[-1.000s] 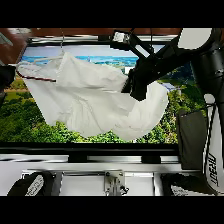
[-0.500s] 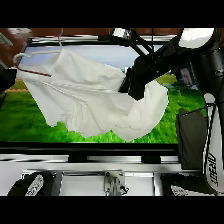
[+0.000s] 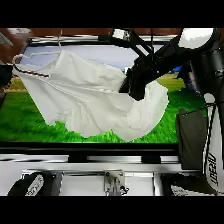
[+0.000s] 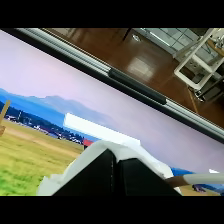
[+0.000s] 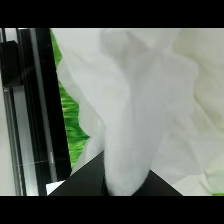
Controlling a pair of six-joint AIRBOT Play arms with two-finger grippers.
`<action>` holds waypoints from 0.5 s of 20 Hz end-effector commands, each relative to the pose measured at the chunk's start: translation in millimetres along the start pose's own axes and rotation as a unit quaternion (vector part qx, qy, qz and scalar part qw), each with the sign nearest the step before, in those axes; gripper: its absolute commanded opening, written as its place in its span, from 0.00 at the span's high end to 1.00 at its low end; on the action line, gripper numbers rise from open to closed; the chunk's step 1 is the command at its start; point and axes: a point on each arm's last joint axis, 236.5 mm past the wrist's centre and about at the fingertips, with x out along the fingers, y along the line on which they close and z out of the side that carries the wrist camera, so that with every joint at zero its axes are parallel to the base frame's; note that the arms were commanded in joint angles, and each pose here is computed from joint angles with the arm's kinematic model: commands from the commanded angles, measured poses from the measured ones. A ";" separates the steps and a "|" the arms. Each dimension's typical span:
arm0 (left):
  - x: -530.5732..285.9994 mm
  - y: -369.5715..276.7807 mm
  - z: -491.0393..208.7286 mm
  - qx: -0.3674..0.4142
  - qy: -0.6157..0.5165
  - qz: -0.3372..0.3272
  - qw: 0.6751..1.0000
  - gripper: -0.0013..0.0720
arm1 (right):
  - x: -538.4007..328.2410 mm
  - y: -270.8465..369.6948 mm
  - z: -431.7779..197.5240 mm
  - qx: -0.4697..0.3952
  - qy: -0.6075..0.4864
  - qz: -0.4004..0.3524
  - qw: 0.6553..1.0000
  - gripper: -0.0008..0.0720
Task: Fold the shirts.
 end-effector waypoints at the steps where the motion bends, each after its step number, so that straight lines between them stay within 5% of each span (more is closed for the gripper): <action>1: -1.3 -5.3 12.2 -0.013 -0.019 -0.006 1.000 0.93 | 0.1 -2.7 -5.3 0.001 0.011 -0.006 1.000 0.92; 10: -24.4 -84.4 45.9 0.001 -0.032 -0.104 0.994 0.93 | 13.6 -10.4 -10.5 0.034 0.033 -0.019 0.999 0.92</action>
